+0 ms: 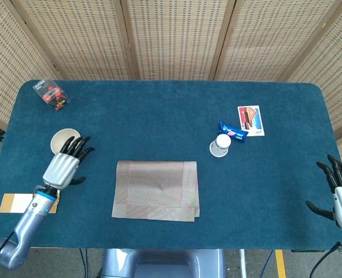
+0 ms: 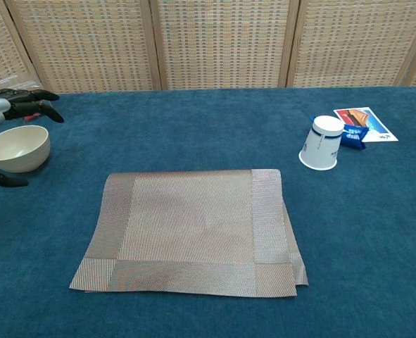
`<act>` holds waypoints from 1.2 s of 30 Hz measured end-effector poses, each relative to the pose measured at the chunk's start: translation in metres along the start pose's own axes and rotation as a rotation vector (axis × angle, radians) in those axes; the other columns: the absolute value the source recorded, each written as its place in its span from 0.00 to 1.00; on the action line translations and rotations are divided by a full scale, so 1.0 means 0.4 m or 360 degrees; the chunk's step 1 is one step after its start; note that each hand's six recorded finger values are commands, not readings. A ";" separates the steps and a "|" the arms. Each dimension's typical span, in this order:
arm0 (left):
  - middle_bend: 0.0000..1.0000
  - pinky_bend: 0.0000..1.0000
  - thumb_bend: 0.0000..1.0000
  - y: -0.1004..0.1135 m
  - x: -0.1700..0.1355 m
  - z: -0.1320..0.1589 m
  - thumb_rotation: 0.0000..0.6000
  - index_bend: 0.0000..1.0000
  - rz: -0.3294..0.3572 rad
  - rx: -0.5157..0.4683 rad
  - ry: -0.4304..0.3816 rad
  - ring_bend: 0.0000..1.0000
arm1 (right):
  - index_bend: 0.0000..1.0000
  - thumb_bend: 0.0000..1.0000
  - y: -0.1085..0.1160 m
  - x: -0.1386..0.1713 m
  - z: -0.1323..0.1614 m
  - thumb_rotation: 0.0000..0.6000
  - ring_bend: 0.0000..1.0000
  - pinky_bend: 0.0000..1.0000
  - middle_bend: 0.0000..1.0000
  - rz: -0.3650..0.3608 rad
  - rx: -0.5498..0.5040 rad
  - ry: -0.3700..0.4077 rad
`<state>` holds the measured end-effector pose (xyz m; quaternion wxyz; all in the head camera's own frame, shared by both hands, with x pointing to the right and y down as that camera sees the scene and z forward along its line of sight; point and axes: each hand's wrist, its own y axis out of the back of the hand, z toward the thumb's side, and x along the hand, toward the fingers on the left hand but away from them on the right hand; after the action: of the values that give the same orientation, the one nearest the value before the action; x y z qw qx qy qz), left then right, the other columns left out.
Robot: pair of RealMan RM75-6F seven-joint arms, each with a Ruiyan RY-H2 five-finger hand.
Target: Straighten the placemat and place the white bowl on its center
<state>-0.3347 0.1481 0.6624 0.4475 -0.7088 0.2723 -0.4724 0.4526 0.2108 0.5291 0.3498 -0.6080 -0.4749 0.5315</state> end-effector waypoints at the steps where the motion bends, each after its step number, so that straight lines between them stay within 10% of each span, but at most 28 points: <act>1: 0.00 0.00 0.08 -0.005 -0.006 0.016 1.00 0.20 -0.0012 0.0005 -0.0030 0.00 | 0.16 0.05 0.001 0.000 -0.001 1.00 0.00 0.00 0.00 -0.0001 -0.0003 -0.0001; 20: 0.00 0.00 0.09 -0.142 -0.085 0.264 1.00 0.19 -0.0196 0.0082 -0.0394 0.00 | 0.16 0.05 0.001 0.004 0.006 1.00 0.00 0.00 0.00 0.0008 -0.0015 0.0016; 36: 0.00 0.00 0.09 -0.164 -0.124 0.261 1.00 0.19 -0.0283 0.0163 -0.0423 0.00 | 0.15 0.05 0.013 0.009 0.008 1.00 0.00 0.00 0.00 -0.0006 -0.0041 0.0025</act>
<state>-0.2618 0.2571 0.6839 0.4715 -0.7627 0.1225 -0.4254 0.4505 0.2125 0.5226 0.3468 -0.6156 -0.4800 0.5199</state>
